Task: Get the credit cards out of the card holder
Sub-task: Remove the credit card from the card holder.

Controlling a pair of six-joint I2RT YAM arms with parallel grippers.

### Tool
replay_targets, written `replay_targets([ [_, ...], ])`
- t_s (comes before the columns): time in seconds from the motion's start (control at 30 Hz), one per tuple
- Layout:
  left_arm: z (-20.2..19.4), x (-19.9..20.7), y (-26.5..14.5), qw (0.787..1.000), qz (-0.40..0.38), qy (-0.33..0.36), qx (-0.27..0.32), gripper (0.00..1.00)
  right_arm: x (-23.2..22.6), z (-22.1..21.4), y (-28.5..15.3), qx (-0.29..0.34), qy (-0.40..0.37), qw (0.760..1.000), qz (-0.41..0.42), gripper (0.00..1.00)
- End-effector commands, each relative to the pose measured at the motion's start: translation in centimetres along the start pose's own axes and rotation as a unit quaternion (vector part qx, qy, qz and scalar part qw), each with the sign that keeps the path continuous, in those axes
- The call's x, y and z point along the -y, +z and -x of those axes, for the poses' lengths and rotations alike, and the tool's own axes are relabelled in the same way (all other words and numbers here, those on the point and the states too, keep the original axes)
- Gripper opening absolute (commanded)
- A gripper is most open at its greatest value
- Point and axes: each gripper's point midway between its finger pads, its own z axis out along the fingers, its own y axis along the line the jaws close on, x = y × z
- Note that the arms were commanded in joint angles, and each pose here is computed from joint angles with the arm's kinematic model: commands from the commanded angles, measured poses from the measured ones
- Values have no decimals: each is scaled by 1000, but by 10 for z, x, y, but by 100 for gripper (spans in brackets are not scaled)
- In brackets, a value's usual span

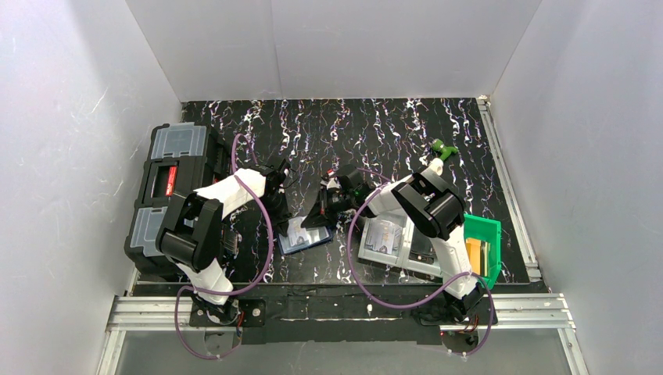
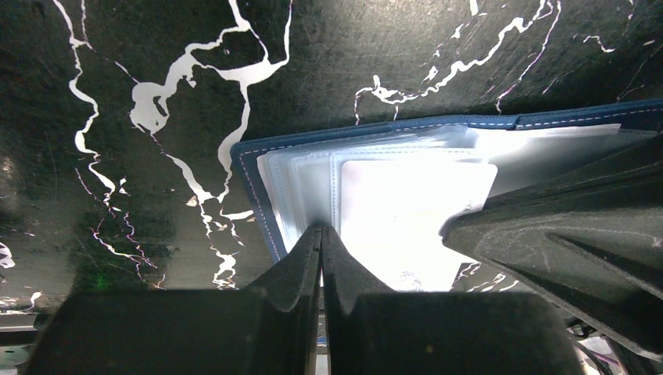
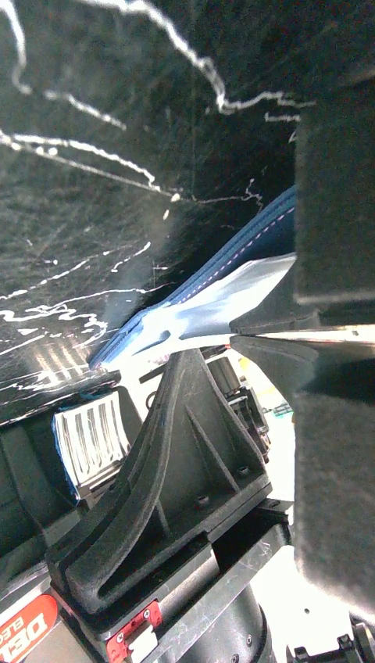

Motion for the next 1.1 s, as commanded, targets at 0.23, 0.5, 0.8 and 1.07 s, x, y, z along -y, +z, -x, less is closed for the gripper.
replay_targets([
  [0.23,-17,-43,47,994,100,8,-32,0,-9,5,-16,21,-23,1000,1,13],
  [0.5,-16,-43,46,994,101,9,-31,0,-13,6,-17,20,-22,1000,7,18],
  [0.8,-16,-44,46,994,101,10,-30,0,-18,5,-17,19,-24,999,17,11],
  [1.07,-17,-44,46,994,103,9,-31,0,-18,6,-18,24,-26,999,16,3],
])
